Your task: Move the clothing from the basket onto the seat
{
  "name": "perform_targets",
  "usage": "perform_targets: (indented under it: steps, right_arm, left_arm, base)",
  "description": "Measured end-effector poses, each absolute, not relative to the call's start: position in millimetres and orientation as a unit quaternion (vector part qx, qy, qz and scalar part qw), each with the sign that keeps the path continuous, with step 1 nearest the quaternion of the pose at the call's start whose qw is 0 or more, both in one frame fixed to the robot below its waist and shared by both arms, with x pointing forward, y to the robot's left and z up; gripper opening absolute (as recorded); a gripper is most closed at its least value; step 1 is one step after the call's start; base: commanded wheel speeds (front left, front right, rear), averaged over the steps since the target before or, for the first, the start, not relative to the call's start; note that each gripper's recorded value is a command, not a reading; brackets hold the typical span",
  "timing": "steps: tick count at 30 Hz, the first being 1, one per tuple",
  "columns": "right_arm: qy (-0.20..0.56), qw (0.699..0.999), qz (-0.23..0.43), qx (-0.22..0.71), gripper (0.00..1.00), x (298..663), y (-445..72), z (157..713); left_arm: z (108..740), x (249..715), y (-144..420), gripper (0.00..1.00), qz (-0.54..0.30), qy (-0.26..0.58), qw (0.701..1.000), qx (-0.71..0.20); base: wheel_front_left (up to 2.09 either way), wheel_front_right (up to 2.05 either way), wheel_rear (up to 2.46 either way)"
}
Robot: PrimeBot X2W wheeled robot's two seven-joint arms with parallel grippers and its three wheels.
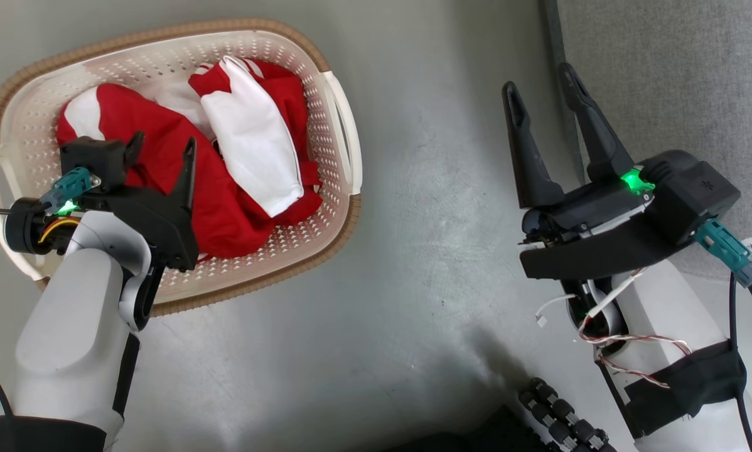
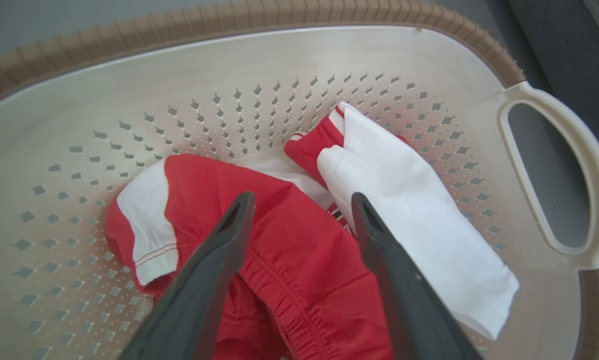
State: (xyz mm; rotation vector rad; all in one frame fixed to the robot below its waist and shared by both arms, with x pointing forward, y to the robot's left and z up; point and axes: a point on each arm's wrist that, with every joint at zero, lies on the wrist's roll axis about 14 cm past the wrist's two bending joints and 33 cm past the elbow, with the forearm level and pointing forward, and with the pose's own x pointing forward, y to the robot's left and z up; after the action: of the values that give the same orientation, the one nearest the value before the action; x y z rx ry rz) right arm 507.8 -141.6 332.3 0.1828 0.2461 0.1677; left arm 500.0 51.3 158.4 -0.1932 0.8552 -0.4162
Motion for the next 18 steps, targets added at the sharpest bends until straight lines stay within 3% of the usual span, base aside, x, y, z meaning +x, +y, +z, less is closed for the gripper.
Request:
perform_targets:
  steps: [18]
  right_arm:
    - [0.104, 0.985, 0.090, 0.105, 1.00, 516.4, -134.3, 338.0]
  left_arm:
    - [106.4, 488.7, 41.3, 1.00, -0.183, 0.490, 0.849, -0.080]
  base:
    - [0.00, 0.00, 0.00]
